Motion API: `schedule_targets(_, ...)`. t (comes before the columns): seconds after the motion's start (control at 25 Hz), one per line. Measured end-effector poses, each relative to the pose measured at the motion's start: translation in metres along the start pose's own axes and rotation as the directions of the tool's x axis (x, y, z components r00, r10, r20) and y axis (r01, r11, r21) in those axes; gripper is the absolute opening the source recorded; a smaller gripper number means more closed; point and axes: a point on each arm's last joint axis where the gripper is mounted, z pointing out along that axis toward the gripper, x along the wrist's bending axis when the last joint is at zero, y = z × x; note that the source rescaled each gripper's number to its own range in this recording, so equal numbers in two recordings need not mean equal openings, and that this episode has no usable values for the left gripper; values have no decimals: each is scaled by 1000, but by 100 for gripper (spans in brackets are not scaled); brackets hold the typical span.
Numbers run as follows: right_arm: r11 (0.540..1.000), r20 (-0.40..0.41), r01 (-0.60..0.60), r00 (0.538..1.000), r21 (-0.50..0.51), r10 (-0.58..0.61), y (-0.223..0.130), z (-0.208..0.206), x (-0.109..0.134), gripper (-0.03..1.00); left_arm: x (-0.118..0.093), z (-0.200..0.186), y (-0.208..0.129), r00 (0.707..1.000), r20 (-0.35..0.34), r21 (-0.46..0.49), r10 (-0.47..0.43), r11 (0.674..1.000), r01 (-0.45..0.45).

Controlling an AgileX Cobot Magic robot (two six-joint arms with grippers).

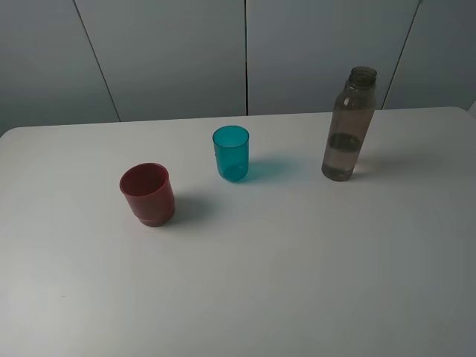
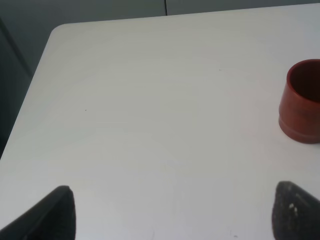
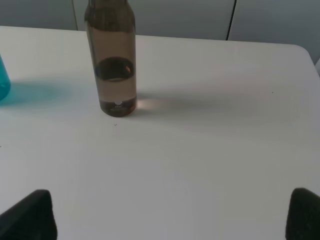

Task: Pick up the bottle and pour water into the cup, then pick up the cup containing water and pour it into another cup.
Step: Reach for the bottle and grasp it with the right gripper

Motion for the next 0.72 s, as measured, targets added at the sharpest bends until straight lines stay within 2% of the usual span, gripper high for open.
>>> schedule_targets(0.72, 1000, 0, 0, 1000, 0, 0, 0, 0, 0, 100, 0, 0, 0, 1000, 0, 0, 0, 1000, 0)
